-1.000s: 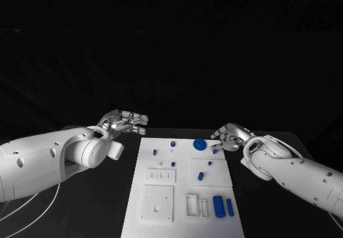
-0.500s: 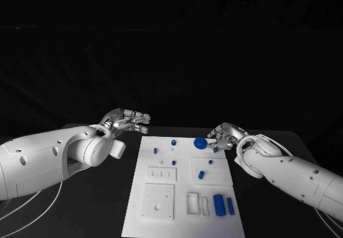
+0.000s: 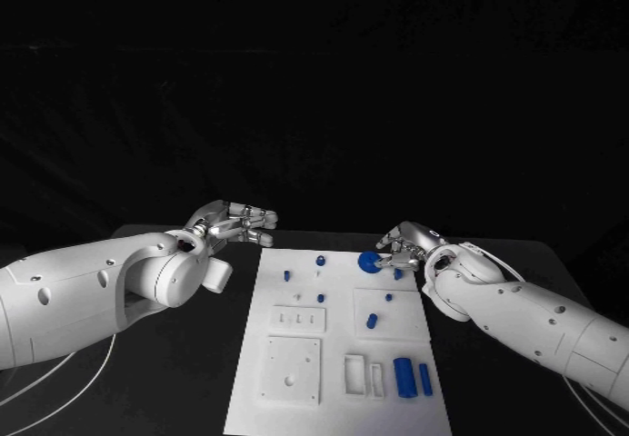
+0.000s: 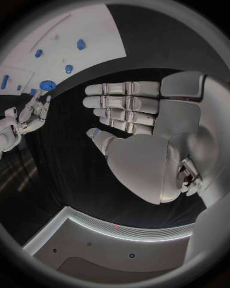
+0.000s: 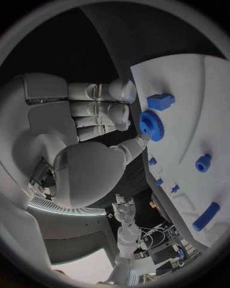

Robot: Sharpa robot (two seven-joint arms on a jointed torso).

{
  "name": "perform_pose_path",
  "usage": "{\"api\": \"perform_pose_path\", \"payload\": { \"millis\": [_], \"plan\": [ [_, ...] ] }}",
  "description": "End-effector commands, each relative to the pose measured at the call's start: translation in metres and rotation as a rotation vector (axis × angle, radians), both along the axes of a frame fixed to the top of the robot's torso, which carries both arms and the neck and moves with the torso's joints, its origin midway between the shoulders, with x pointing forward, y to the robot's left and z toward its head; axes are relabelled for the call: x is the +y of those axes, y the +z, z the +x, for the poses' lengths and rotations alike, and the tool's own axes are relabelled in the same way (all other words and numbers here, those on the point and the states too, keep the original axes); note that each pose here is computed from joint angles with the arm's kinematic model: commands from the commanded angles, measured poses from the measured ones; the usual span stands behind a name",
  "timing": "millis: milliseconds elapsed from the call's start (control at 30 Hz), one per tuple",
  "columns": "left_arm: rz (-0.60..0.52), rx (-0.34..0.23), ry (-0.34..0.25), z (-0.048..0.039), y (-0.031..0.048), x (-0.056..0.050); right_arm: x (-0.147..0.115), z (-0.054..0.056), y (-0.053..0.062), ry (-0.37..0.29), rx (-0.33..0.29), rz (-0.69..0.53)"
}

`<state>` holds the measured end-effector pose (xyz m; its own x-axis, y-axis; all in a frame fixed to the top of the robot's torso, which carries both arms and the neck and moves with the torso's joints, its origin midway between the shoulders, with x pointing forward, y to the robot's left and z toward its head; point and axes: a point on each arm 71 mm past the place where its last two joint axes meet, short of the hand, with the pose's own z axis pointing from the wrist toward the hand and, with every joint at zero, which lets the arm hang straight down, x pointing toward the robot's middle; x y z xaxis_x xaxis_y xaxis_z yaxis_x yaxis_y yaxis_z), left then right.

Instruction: Assemble the parts on the task board

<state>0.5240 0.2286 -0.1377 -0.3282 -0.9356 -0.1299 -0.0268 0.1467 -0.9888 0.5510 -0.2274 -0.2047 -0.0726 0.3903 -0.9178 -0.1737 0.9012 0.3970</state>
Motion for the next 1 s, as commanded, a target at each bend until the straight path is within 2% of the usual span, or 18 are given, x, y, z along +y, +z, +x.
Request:
{"api": "perform_pose_path", "payload": {
  "millis": [33,467,1000],
  "plan": [
    [-0.005,-0.006,-0.022,-0.0005,0.0009,-0.004,0.003,0.002,0.002,0.002,-0.002,-0.025],
    [-0.005,-0.005,-0.025,-0.0003,0.0008,-0.005,0.010,0.006,-0.003,0.018,0.073,-0.079],
    [-0.005,-0.005,-0.030,0.0003,0.0007,-0.008,0.017,0.007,-0.008,0.040,0.114,-0.102]
  ]
}}
